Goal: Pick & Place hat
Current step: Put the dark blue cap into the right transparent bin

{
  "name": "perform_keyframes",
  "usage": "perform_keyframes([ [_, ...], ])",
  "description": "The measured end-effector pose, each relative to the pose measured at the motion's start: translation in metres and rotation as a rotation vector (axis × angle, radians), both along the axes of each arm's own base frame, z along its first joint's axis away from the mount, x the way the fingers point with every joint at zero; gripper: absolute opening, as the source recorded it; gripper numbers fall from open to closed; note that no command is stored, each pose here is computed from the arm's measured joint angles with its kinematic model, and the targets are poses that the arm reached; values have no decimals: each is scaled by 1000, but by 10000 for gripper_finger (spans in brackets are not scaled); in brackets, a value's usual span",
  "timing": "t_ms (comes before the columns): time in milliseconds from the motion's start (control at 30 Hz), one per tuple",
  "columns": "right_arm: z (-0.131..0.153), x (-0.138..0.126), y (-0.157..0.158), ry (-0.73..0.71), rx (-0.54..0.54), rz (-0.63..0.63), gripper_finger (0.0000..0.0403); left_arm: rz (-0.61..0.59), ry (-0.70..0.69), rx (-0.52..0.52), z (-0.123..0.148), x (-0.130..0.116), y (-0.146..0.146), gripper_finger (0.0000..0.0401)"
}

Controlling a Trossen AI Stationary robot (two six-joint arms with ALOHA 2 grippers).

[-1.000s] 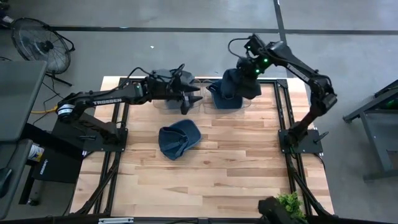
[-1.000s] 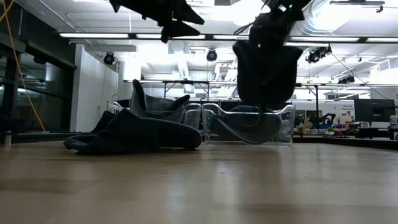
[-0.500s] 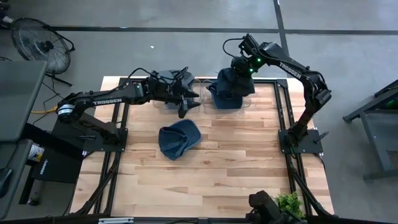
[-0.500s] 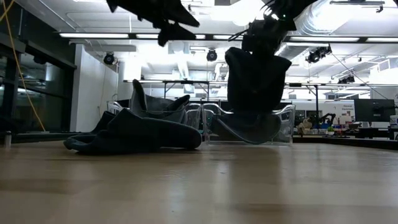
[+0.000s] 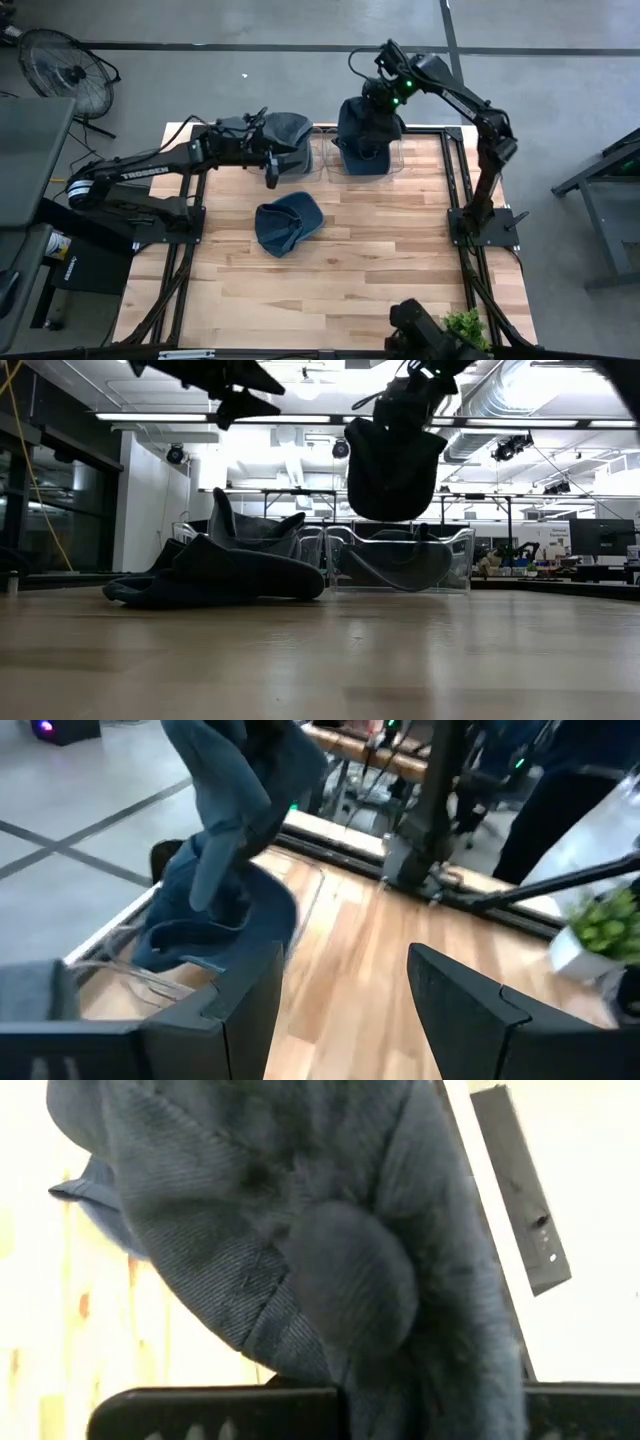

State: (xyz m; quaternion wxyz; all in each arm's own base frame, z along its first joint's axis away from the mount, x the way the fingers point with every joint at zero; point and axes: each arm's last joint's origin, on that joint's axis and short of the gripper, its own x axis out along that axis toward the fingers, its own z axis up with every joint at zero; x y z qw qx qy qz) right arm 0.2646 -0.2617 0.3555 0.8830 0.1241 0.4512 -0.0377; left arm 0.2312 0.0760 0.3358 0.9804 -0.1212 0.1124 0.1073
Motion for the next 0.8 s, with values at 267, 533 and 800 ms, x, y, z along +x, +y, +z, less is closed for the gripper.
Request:
perform_keyframes([
  [267, -3, 15, -25, 47, 112, 30, 0, 18, -197, -71, -15, -24, -9, 214],
  [533, -19, 10, -29, 135, 208, 9, 0, 21, -261, -171, -39, -36, -13, 214],
  [800, -44, 16, -28, 138, 261, 39, 0, 24, -293, -186, -51, -37, -13, 214],
])
